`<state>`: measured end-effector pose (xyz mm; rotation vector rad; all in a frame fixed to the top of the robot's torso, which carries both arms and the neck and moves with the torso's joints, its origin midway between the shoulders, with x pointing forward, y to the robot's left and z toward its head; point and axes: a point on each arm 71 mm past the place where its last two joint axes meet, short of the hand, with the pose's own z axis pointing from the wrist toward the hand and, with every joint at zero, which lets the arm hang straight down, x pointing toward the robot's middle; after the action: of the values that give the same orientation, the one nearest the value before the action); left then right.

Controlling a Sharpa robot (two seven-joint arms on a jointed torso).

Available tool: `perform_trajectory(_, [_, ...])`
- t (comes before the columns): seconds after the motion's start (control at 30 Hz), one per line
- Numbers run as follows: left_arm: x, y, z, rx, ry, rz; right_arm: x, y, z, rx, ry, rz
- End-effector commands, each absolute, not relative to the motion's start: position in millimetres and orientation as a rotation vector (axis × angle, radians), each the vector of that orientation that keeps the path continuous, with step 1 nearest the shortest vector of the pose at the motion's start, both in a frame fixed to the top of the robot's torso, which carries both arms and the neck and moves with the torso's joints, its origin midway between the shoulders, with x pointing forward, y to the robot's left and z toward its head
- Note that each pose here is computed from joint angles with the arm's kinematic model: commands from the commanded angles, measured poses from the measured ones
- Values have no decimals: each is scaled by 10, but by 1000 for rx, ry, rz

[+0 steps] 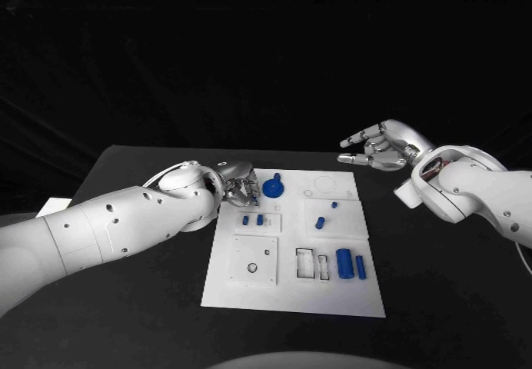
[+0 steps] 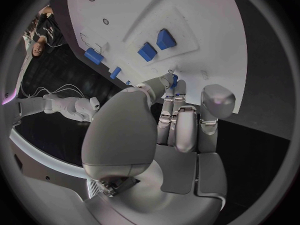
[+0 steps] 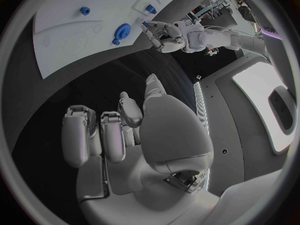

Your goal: Assemble the parts on the task board

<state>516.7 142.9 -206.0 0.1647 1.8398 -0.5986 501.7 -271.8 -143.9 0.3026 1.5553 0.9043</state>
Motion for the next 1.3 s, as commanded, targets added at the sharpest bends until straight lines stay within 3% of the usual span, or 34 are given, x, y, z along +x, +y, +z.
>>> perform_trajectory(0.03, [5156,1399,-2081,175,1868,-601,5011,-2702,-1444,289,1563,916])
perform_trajectory(1.3, [5155,1342,-2182,198,1919,-580,5009,-2700,-1444,288,1565,918])
